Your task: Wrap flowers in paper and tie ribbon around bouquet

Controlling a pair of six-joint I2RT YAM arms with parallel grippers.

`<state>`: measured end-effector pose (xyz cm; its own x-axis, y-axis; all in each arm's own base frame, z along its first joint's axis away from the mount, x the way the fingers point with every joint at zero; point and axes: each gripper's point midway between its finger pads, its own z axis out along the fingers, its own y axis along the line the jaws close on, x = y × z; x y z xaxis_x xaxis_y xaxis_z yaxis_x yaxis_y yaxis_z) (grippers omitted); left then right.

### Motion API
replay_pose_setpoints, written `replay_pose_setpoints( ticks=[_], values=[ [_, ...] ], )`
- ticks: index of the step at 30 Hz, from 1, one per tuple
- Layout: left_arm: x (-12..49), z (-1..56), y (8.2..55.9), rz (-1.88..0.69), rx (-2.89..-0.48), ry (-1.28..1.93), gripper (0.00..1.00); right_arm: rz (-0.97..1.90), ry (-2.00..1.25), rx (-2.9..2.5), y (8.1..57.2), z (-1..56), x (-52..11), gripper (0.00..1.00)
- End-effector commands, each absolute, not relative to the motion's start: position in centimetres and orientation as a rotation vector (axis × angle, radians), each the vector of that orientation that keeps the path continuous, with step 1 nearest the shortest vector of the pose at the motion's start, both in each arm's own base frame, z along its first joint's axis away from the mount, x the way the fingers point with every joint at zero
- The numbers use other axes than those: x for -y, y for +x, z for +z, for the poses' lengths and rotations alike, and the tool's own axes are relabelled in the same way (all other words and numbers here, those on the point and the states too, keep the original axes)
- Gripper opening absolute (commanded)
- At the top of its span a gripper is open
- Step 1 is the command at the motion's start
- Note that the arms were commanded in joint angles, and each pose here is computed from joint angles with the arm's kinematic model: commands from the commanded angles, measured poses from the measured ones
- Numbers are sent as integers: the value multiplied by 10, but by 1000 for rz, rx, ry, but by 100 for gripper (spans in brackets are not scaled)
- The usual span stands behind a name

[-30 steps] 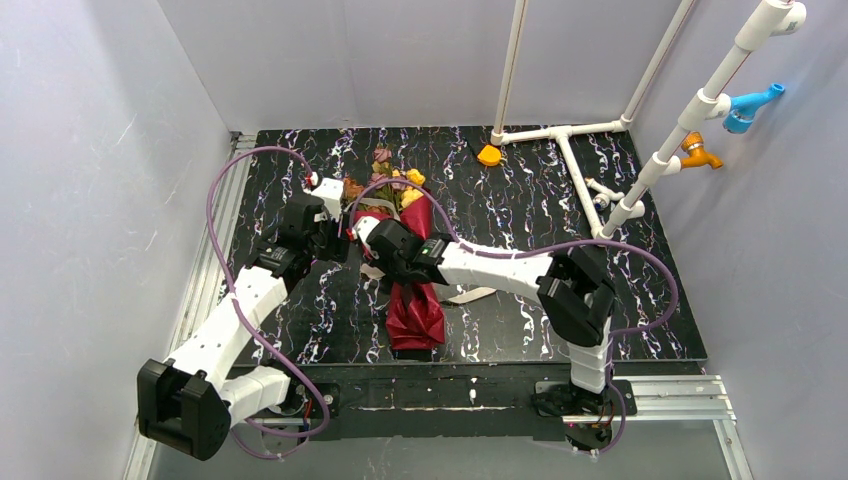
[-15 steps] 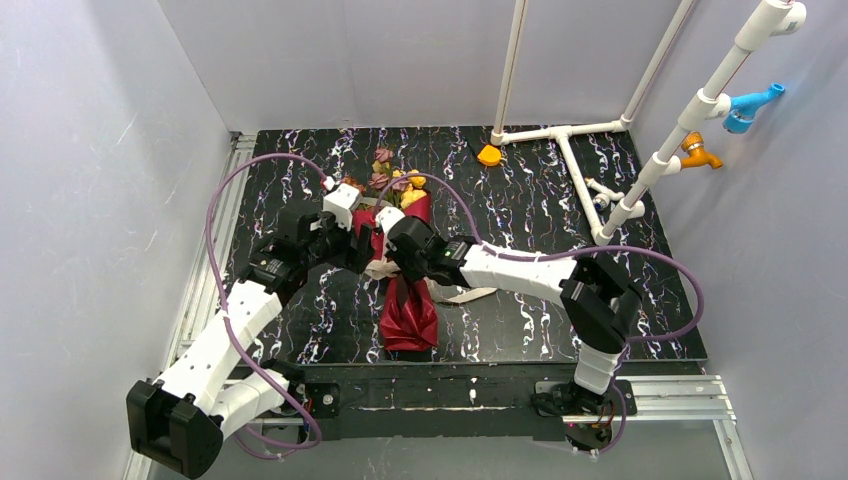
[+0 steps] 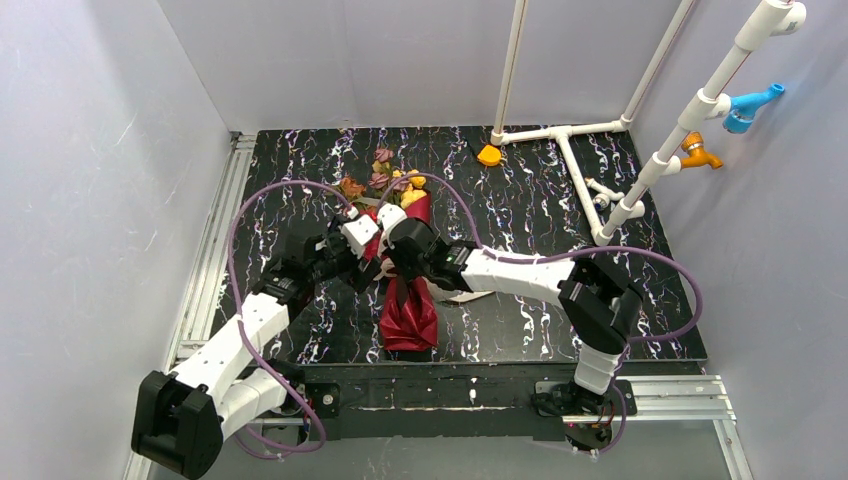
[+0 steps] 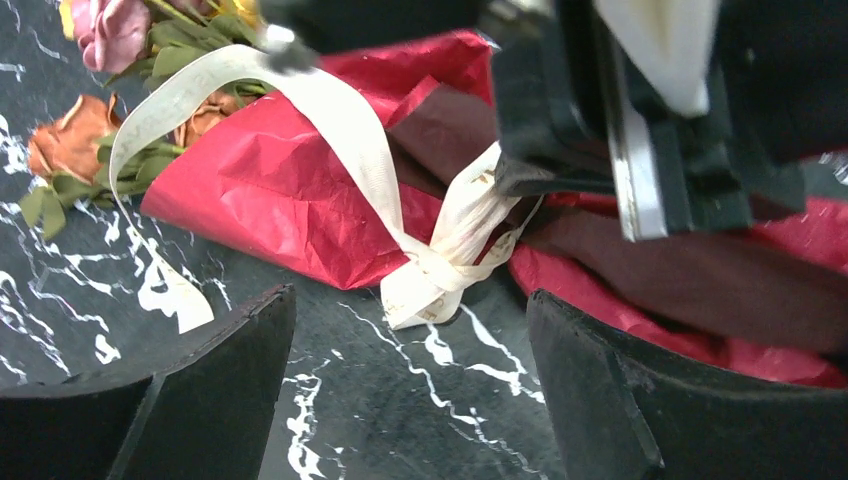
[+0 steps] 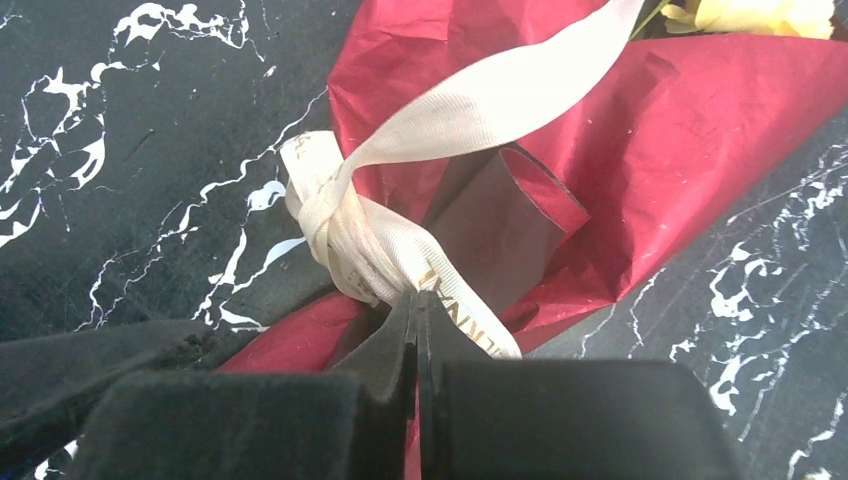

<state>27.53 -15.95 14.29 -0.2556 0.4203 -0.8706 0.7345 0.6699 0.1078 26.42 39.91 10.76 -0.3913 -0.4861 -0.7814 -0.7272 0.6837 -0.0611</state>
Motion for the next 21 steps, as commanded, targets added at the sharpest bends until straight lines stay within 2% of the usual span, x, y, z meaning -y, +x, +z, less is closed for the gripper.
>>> replay_pose_setpoints(
  ticks=[1, 6, 9, 21],
  values=[
    [166, 151, 285, -280, -1642, 1151, 83, 482, -819, -1993, 270, 134, -409, 1],
    [165, 123, 290, -247, -1641, 1238, 85, 525, -776, -1988, 269, 135, -408, 1],
    [169, 120, 293, -241, -1576, 1213, 89, 533, -756, -1981, 269, 137, -405, 1],
    [189, 117, 305, -307, -1485, 1228, 88, 633, -695, -1944, 265, 144, -403, 1]
  ],
)
